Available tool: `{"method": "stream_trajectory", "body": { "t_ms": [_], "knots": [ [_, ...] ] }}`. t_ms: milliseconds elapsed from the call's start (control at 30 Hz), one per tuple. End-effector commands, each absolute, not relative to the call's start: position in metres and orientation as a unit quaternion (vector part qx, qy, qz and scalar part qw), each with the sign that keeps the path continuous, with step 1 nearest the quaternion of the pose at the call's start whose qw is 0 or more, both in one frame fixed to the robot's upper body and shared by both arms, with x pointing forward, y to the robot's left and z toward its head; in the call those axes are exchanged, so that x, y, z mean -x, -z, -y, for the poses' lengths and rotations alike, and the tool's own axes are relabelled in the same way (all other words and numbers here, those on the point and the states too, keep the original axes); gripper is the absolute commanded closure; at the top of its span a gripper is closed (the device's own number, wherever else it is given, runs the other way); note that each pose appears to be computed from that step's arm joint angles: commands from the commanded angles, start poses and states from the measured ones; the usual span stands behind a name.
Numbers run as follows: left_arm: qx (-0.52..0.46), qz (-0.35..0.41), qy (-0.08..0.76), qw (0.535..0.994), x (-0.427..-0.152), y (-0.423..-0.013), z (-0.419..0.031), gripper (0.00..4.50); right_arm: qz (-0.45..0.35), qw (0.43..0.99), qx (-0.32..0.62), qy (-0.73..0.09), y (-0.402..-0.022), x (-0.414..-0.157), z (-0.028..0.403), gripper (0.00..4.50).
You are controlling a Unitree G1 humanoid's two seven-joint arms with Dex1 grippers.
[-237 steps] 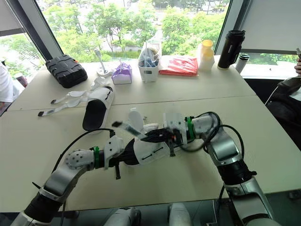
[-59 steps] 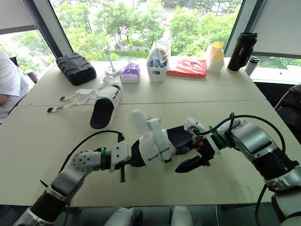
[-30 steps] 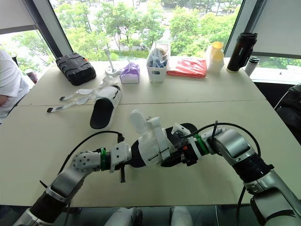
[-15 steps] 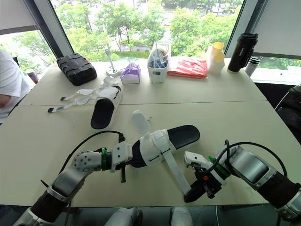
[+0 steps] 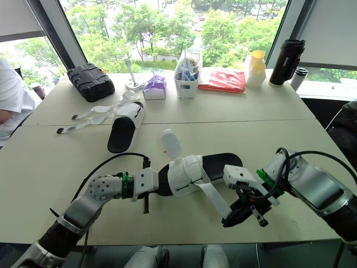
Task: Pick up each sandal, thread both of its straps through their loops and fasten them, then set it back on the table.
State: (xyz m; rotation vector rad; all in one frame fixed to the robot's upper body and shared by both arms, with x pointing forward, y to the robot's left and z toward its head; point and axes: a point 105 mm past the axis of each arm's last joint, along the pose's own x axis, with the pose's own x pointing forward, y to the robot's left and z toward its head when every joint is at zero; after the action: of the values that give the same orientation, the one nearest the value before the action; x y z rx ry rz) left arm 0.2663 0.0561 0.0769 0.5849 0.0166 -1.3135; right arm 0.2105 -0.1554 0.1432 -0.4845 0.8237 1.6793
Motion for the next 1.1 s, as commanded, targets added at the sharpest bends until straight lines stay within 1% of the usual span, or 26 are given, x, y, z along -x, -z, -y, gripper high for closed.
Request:
{"method": "stream_trajectory", "body": {
  "t_ms": [33,133,233,300,400,467,600,700,733,767,800,833,900,967,1000,1100],
  "knots": [
    [-0.301,-0.084,0.608,0.730,-0.262,-0.037,-0.068,4.50,-0.287,0.584,0.218,-0.727,-0.181,-0.227,0.140,4.47],
    [-0.309,-0.085,0.609,0.726,-0.263,-0.035,-0.070,4.50,-0.258,0.593,0.221,-0.730,-0.199,-0.241,0.130,4.47],
    [-0.313,-0.086,0.608,0.725,-0.264,-0.034,-0.071,4.50,-0.245,0.598,0.219,-0.731,-0.206,-0.252,0.122,4.47],
    [-0.316,-0.086,0.608,0.723,-0.265,-0.034,-0.072,4.50,-0.233,0.605,0.226,-0.727,-0.208,-0.266,0.117,4.47],
    [-0.317,-0.086,0.609,0.722,-0.265,-0.033,-0.072,4.50,-0.227,0.611,0.229,-0.723,-0.208,-0.279,0.113,4.47],
    [-0.317,-0.086,0.608,0.722,-0.264,-0.033,-0.073,4.50,-0.227,0.625,0.218,-0.714,-0.204,-0.291,0.109,4.47],
    [-0.317,-0.087,0.608,0.723,-0.263,-0.033,-0.073,4.50,-0.232,0.633,0.206,-0.709,-0.199,-0.301,0.106,4.47],
    [-0.316,-0.088,0.606,0.725,-0.262,-0.033,-0.073,4.50,-0.235,0.655,0.192,-0.692,-0.189,-0.315,0.101,4.47],
    [-0.316,-0.088,0.606,0.725,-0.262,-0.033,-0.073,4.50,-0.238,0.660,0.187,-0.688,-0.186,-0.319,0.100,3.79],
    [-0.316,-0.088,0.605,0.725,-0.262,-0.033,-0.074,4.50,-0.240,0.662,0.184,-0.686,-0.184,-0.321,0.099,3.51],
    [-0.316,-0.088,0.605,0.726,-0.262,-0.033,-0.074,4.50,-0.240,0.667,0.181,-0.682,-0.183,-0.323,0.098,3.10],
    [-0.316,-0.087,0.605,0.726,-0.263,-0.033,-0.074,4.50,-0.240,0.673,0.177,-0.677,-0.181,-0.327,0.097,2.51],
    [-0.315,-0.087,0.604,0.727,-0.263,-0.033,-0.074,4.50,-0.237,0.693,0.169,-0.659,-0.177,-0.337,0.090,1.56],
    [-0.315,-0.086,0.603,0.728,-0.263,-0.034,-0.074,4.50,-0.232,0.714,0.162,-0.640,-0.173,-0.347,0.083,0.45],
    [-0.314,-0.086,0.603,0.728,-0.263,-0.034,-0.074,4.50,-0.226,0.728,0.160,-0.628,-0.172,-0.354,0.080,0.06],
    [-0.314,-0.086,0.603,0.729,-0.263,-0.034,-0.073,4.50,-0.221,0.752,0.154,-0.602,-0.171,-0.367,0.078,0.06]
  ]
}}
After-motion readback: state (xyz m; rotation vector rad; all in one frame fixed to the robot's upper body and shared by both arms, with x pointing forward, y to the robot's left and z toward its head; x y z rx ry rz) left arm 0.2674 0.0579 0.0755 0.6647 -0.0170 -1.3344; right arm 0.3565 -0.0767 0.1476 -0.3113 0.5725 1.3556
